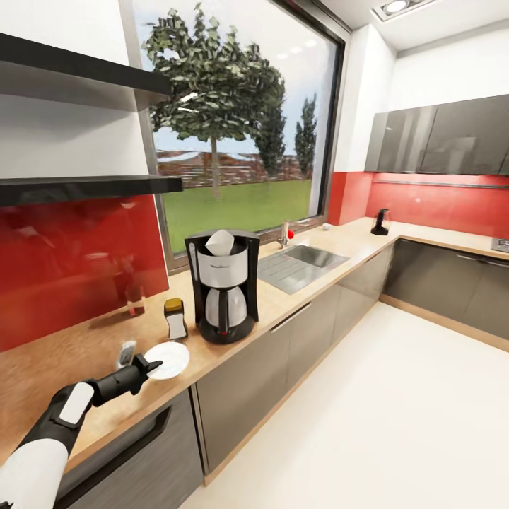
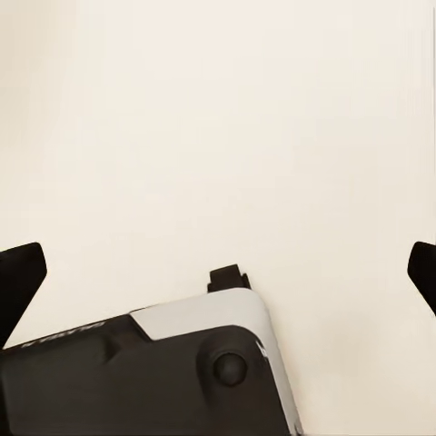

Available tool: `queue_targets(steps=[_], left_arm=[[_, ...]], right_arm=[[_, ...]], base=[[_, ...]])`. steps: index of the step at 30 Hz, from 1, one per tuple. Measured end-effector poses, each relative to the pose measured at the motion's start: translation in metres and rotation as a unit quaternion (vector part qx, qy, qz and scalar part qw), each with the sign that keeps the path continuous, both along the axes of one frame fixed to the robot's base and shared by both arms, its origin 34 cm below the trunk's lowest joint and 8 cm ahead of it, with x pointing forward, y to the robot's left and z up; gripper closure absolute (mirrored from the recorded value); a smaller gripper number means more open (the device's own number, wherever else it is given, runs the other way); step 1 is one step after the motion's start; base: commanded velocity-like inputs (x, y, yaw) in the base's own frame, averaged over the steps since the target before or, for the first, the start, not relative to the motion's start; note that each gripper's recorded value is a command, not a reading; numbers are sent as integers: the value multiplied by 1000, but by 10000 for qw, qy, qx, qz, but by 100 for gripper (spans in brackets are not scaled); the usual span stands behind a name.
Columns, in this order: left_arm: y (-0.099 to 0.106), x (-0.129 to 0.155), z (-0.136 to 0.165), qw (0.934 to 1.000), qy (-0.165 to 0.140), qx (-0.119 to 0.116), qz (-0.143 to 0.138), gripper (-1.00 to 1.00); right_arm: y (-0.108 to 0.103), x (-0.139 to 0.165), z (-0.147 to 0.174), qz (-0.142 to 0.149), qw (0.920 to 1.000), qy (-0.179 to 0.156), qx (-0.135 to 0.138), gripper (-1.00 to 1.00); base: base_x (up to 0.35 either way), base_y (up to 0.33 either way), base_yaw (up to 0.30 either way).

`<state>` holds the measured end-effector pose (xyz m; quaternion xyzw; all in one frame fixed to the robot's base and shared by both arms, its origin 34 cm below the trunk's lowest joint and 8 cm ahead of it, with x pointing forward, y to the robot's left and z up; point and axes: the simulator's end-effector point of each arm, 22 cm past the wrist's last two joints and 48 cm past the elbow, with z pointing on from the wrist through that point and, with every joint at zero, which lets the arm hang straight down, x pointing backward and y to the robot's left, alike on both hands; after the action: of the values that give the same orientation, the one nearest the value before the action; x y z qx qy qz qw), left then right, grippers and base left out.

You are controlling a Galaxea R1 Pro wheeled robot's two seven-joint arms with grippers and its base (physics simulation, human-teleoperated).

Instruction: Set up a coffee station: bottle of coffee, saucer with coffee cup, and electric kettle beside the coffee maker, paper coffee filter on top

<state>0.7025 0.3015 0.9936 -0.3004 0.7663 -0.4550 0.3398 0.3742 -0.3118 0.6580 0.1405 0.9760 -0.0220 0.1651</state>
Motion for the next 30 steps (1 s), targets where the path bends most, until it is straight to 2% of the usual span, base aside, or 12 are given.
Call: queue_targets(steps=[3,7,17,23,30], left_arm=[[2,-2,-13,9999,50,33,132,100],[7,-2,-30,9993,69,187,323,100],[-6,-19,-65,9985,444,62,310,100],[-8,-22,-70,9982,511,52,294,100],[-8,-23,-72,9982,527,54,296,100]], right_arm=[[-1,-1,0,-3,10000,-19,-17,-100],[-1,-1,0,-5,10000,-25,-24,-100],[-2,-2,0,-9,10000,-23,-34,-100],[-2,-2,0,-10,10000,-23,-39,-100],[-2,-2,0,-9,10000,-22,-37,-100]], base=[[236,-90,0],[256,-107,0],[75,-20,0],[229,0,0],[29,0,0]])
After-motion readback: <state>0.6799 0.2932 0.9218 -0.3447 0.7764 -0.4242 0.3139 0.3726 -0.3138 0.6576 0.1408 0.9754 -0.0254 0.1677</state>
